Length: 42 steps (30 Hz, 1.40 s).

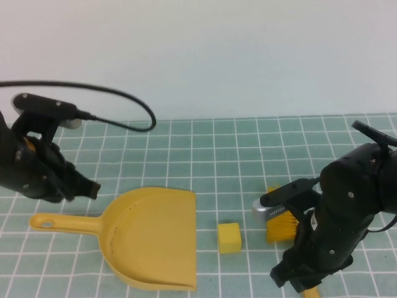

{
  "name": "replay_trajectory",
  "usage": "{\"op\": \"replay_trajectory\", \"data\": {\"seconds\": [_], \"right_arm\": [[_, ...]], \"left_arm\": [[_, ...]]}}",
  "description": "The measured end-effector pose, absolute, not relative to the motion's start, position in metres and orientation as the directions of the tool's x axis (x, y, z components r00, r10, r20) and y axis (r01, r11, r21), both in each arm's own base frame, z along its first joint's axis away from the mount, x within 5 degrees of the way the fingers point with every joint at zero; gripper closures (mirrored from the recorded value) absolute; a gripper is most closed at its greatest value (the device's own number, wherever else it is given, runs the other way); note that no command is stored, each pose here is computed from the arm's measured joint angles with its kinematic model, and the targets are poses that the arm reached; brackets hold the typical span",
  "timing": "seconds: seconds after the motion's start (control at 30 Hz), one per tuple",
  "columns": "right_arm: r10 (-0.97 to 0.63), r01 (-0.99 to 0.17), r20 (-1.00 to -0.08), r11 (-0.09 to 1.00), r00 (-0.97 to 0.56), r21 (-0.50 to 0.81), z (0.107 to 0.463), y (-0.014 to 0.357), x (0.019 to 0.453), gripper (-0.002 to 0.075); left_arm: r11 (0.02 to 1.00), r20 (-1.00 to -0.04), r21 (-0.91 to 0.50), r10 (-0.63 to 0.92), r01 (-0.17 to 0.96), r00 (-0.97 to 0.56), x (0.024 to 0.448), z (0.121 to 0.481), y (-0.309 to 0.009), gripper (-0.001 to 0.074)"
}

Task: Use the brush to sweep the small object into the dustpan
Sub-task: Pick up the broom from the table, then hand over the broom

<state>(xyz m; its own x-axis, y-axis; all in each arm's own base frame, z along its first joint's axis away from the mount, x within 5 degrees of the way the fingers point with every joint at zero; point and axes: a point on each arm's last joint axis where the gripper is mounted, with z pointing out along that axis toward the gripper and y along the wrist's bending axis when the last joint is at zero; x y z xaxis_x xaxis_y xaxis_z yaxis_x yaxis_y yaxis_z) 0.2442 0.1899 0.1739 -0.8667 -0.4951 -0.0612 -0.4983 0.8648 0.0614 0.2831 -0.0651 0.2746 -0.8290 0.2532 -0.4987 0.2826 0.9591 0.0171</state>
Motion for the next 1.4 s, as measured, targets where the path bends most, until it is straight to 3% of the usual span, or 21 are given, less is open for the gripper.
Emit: {"op": "replay_trajectory", "data": {"seconds": [0.33,0.47,0.7,0.93,1.07,1.23,1.4], "right_arm": [[-0.455,-0.455,-0.013,0.891,-0.891,0.005,0.149,0.189,0.251,0.0400],[-0.432,-0.432,-0.004,0.902,-0.902,-0.005,0.143,0.190,0.253,0.0399],[-0.423,-0.423,0.016,0.906,-0.906,-0.010,0.134,0.191,0.255,0.0405],[-0.423,-0.424,0.017,0.906,-0.906,-0.013,0.133,0.192,0.257,0.0527],[-0.422,-0.422,0.011,0.907,-0.907,-0.012,0.135,0.194,0.259,0.0533],[-0.419,-0.420,-0.063,0.907,-0.906,0.004,0.166,0.200,0.267,0.0533],[-0.410,-0.427,-0.230,0.904,-0.883,0.025,0.231,0.202,0.271,0.0533]], "left_arm": [[0.931,-0.585,-0.276,0.033,0.237,-0.811,0.280,0.304,-0.085,0.0736],[0.912,-0.638,-0.290,0.042,0.290,-0.769,0.276,0.316,-0.087,0.0736],[0.888,-0.659,-0.359,-0.023,0.288,-0.752,0.272,0.326,-0.091,0.0736],[0.845,-0.653,-0.452,-0.095,0.287,-0.751,0.271,0.332,-0.097,0.0736],[0.818,-0.643,-0.497,-0.123,0.290,-0.756,0.270,0.334,-0.100,0.0736],[0.757,-0.604,-0.591,-0.186,0.280,-0.775,0.269,0.338,-0.106,0.0736],[0.637,-0.517,-0.727,-0.259,0.258,-0.816,0.264,0.346,-0.115,0.0736]]}}
